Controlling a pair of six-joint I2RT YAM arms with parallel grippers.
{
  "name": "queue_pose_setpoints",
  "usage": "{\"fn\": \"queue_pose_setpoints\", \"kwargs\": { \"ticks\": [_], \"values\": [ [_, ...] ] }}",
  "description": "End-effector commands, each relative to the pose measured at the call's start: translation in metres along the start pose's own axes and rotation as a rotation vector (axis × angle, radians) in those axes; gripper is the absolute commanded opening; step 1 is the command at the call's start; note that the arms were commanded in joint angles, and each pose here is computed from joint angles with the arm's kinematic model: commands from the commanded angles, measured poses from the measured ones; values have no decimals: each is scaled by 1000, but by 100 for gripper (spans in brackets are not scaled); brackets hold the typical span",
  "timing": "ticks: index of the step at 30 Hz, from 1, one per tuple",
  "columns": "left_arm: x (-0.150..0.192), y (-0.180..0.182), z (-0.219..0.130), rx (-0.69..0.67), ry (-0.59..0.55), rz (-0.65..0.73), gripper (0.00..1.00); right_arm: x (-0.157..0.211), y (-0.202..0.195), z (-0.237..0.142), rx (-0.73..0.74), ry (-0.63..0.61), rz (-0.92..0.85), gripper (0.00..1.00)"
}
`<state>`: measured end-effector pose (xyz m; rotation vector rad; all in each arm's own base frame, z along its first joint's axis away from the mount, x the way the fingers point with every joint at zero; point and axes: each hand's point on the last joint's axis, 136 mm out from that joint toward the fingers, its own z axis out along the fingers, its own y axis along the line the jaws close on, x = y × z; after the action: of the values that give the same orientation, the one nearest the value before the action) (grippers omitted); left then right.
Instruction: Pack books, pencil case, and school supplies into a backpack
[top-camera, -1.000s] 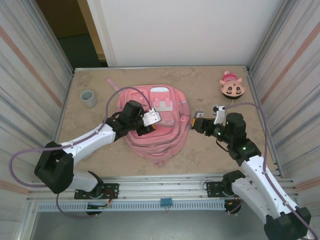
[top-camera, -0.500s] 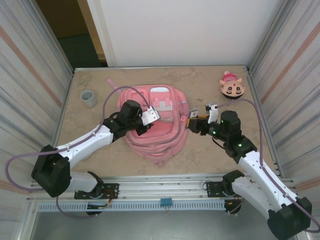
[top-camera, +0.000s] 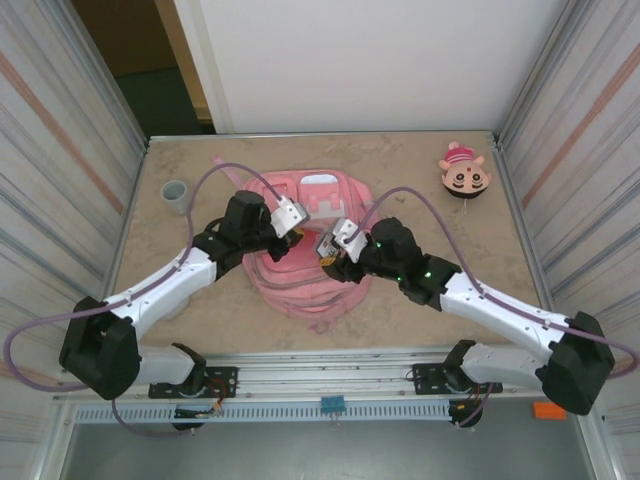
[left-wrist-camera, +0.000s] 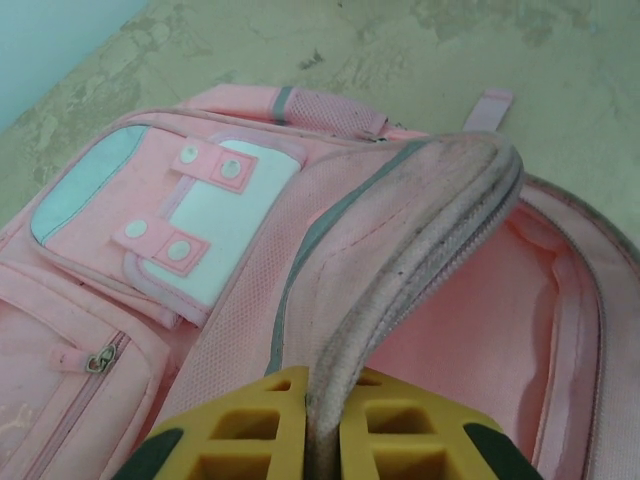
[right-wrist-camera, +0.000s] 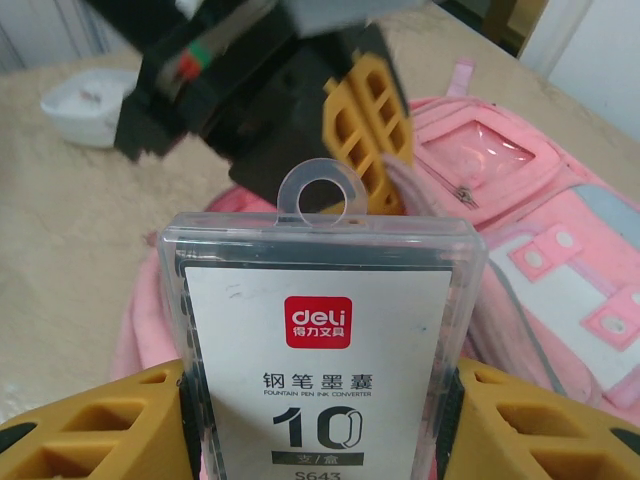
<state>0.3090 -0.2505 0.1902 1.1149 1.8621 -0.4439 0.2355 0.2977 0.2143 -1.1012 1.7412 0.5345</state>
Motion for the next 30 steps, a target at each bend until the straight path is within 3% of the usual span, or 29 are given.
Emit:
{"fn": "queue_pose_setpoints", "kwargs": {
  "ticks": [1,14,23,30],
  "values": [
    [-57,5,-27,30,-217,-32,11,-16,-13,7,95,-48,-147,35],
    [-62,-4,-29,100,-258,-62,12,-4,-28,47,147,-50,-173,39],
    [-61,4,-31,79,-259,-80,13,19,-33,53,135,11,-113,52],
    [-56,14,-34,21,-230,-63,13,28,-28,54,107,62,-115,55]
  ]
}}
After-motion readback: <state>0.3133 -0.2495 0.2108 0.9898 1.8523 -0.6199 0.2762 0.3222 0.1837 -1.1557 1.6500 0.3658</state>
